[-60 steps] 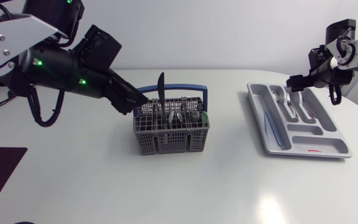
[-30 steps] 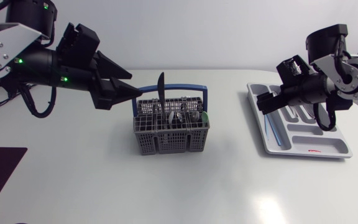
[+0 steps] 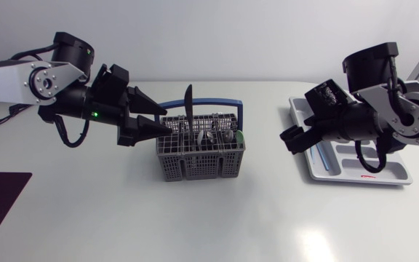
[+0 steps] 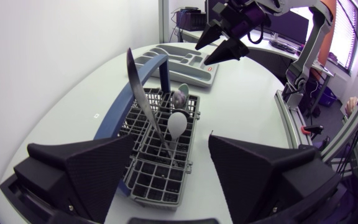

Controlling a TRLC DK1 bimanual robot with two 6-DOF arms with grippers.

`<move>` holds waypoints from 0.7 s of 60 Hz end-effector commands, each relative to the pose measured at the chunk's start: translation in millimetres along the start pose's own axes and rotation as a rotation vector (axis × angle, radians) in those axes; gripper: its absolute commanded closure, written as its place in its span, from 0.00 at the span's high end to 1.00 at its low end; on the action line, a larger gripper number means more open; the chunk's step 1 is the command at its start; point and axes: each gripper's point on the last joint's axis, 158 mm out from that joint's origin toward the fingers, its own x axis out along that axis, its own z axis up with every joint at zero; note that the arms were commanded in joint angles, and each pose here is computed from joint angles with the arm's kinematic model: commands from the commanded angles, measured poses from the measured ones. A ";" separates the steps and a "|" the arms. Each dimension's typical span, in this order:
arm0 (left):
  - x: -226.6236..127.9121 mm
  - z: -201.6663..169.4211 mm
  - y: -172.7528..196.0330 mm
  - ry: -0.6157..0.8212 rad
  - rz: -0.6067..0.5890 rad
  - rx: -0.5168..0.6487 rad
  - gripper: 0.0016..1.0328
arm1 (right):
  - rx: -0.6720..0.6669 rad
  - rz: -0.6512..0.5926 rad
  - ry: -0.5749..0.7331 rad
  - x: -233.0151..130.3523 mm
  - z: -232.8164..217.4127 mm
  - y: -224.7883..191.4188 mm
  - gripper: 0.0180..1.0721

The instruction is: Unload the cutlery basket into the drawer organizer.

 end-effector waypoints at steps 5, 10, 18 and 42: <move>14.5 -20.9 -9.4 -0.013 -0.045 0.007 0.86 | -0.024 0.008 0.003 3.1 -9.5 5.5 0.90; 19.4 -20.2 -12.0 -0.023 -0.046 0.017 0.86 | -0.027 0.008 0.006 4.4 -12.5 6.4 0.90; 26.5 -18.1 -12.3 -0.041 -0.044 0.005 0.86 | -0.042 0.022 0.012 5.5 -15.8 13.3 0.90; 55.4 -12.0 -2.3 -0.082 -0.009 -0.084 0.85 | -0.047 0.021 0.009 5.4 -20.0 15.7 0.90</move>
